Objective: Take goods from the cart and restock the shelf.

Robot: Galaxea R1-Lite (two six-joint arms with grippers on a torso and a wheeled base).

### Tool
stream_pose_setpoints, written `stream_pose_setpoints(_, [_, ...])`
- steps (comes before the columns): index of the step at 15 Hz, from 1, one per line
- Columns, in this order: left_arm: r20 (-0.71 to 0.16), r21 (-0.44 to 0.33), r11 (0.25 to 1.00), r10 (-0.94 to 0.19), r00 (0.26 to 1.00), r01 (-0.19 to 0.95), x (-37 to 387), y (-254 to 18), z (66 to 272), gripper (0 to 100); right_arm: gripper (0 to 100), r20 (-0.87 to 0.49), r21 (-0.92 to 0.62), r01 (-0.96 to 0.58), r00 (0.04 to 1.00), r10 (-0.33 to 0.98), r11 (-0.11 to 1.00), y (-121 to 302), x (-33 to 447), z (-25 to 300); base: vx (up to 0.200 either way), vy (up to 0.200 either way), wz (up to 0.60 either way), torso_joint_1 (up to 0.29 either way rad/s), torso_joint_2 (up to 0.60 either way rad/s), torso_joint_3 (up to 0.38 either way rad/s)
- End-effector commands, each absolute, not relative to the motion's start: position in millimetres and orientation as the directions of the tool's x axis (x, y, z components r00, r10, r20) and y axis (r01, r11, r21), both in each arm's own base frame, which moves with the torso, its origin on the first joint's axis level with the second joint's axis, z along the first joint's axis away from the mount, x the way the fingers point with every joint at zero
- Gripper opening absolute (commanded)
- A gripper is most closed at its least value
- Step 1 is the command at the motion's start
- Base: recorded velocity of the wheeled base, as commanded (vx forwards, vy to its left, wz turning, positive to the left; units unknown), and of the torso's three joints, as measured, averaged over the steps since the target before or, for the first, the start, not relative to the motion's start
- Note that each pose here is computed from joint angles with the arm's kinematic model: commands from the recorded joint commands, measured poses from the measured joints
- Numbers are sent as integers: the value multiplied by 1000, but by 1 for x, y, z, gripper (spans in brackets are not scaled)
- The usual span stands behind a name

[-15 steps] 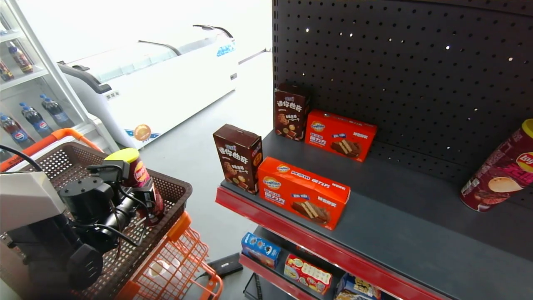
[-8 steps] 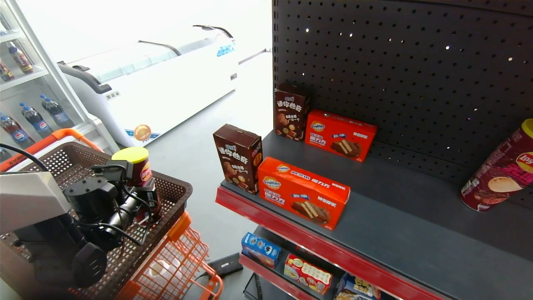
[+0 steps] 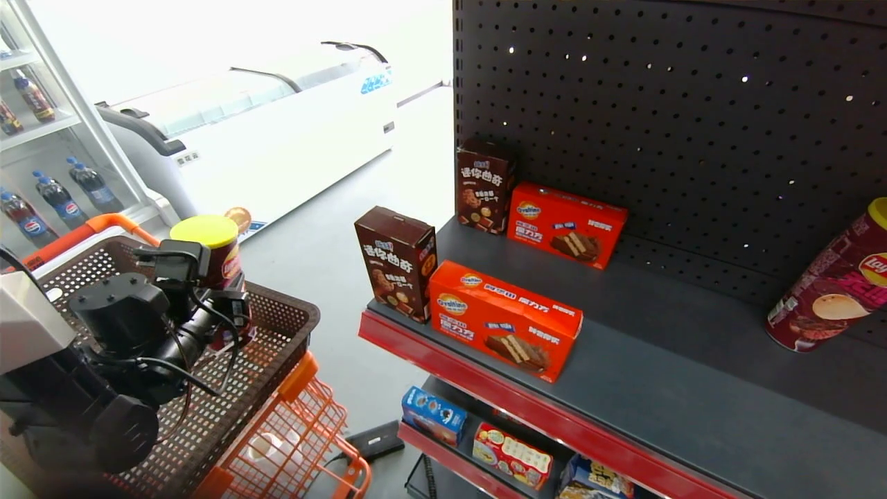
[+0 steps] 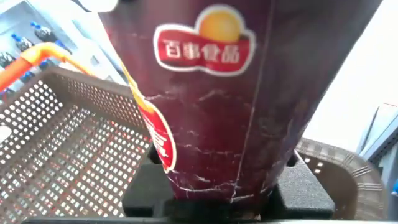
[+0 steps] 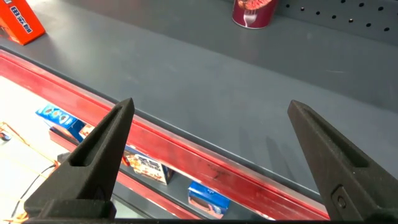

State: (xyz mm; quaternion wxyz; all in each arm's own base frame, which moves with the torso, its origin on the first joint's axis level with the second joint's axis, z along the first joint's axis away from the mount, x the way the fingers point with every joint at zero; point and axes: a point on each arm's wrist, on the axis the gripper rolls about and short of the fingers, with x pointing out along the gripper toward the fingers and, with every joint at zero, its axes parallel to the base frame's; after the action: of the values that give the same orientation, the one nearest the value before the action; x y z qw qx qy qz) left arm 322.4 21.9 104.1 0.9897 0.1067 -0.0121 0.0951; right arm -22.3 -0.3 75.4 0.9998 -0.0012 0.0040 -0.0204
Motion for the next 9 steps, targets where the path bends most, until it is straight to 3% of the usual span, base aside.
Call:
stream_pose_setpoints(1, [149,183,967,151,977,-177,300,12,155,0,100,-8,-3,40,999,-40,999,0,-22,75,0,0,0,0,0,0])
stream_pose_setpoints(5, [238,157,983,59,969,-98,280,-15,187,0,100,-9,-3,41,999,-41,999,0,-22,75,0,0,0,0,0,0])
stream_pose_setpoints(8, [192,162,985,32,981,-64,256,-20,186,0,100,-9,-3,41,999,-41,999,0,-22,75,0,0,0,0,0,0])
stream_pose_setpoints(9, [164,149,989,-20,986,-5,237,-29,182,0,100,-9,-3,41,999,-41,999,0,-22,75,0,0,0,0,0,0])
